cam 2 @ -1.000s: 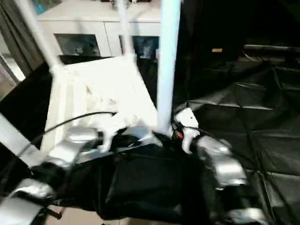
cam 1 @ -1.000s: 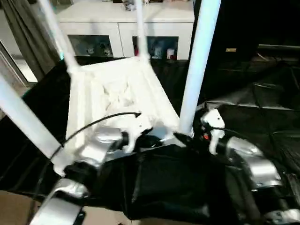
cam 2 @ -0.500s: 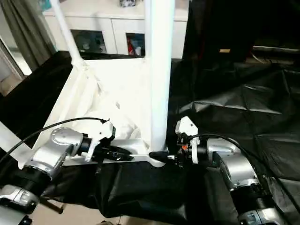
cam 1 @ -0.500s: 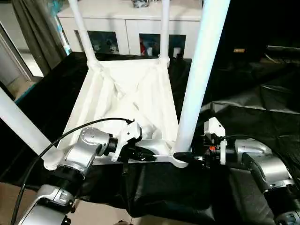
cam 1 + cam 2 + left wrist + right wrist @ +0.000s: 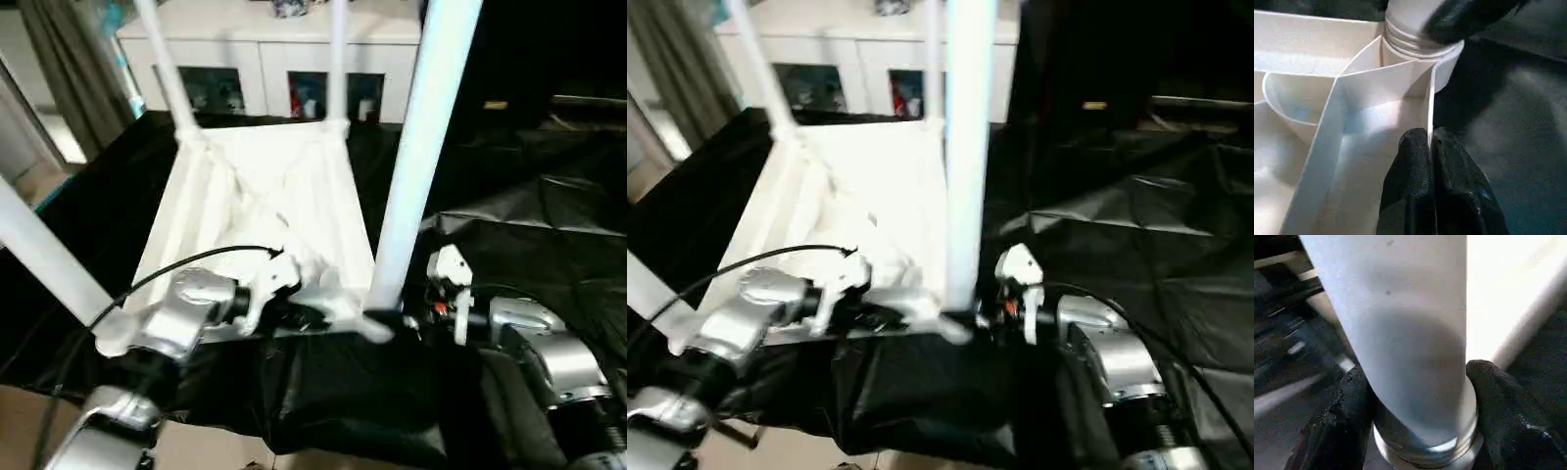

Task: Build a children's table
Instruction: Rotate leg to tighten

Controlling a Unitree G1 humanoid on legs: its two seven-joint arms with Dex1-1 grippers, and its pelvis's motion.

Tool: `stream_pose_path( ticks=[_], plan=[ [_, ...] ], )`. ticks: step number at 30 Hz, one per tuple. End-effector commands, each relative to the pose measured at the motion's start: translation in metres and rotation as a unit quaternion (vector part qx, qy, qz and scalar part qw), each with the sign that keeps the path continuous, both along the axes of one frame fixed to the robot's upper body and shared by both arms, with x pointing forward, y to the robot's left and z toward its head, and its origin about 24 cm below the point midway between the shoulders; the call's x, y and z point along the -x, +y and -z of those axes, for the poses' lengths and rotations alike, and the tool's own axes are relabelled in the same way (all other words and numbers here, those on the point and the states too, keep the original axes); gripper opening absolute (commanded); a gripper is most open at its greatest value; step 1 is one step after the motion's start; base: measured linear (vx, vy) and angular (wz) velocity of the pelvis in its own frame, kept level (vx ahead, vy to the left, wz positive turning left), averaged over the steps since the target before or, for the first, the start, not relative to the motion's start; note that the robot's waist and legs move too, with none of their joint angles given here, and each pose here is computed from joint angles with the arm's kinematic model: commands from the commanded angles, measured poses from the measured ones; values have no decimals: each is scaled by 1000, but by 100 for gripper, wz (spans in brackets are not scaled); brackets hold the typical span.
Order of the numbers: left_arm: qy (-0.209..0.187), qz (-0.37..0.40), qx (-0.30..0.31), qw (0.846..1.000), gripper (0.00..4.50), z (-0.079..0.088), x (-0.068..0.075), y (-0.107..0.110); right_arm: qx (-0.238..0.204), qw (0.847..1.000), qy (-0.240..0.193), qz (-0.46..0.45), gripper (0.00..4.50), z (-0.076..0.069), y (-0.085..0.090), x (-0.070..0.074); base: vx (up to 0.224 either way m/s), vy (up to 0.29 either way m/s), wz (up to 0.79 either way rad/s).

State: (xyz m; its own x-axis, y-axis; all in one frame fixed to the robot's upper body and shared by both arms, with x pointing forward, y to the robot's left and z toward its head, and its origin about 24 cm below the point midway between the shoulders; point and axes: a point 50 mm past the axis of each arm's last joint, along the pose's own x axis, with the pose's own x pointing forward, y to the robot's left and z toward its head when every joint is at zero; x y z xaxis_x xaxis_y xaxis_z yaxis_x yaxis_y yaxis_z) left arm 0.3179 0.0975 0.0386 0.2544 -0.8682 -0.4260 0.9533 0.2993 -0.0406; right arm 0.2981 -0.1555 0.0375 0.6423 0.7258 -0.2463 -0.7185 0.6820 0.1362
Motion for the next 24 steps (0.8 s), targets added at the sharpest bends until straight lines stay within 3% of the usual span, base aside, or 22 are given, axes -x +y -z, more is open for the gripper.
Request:
stream_pose_path(
  ticks=[1,4,7,10,11,13,14,19,24],
  plan=[
    [-39,-52,40,997,0,-14,-13,-14,32,999,35,21,259,20,16,4,0,0,0],
    [-46,-76,40,995,0,-15,-17,-21,31,997,40,55,259,25,26,1,0,0,0],
    [-58,-124,52,989,0,-19,-24,-39,46,989,30,135,259,29,45,-11,0,0,0],
    [-63,-106,54,991,0,-18,-21,-45,24,993,17,111,259,25,59,-12,0,0,0],
    [-61,-87,57,993,0,-17,-18,-46,3,996,16,90,329,22,65,-11,0,0,0],
    [-57,-67,61,994,0,-17,-14,-46,-18,998,17,65,329,18,68,-8,0,0,0],
    [-55,-44,64,995,0,-16,-10,-44,-27,999,13,42,350,15,68,-6,0,0,0],
    [-31,41,56,997,0,-12,4,-29,-9,999,-10,-42,387,7,58,0,0,0,0],
    [4,115,58,992,0,-13,16,-8,1,990,-14,-142,387,-8,20,14,0,0,0]
  ],
)
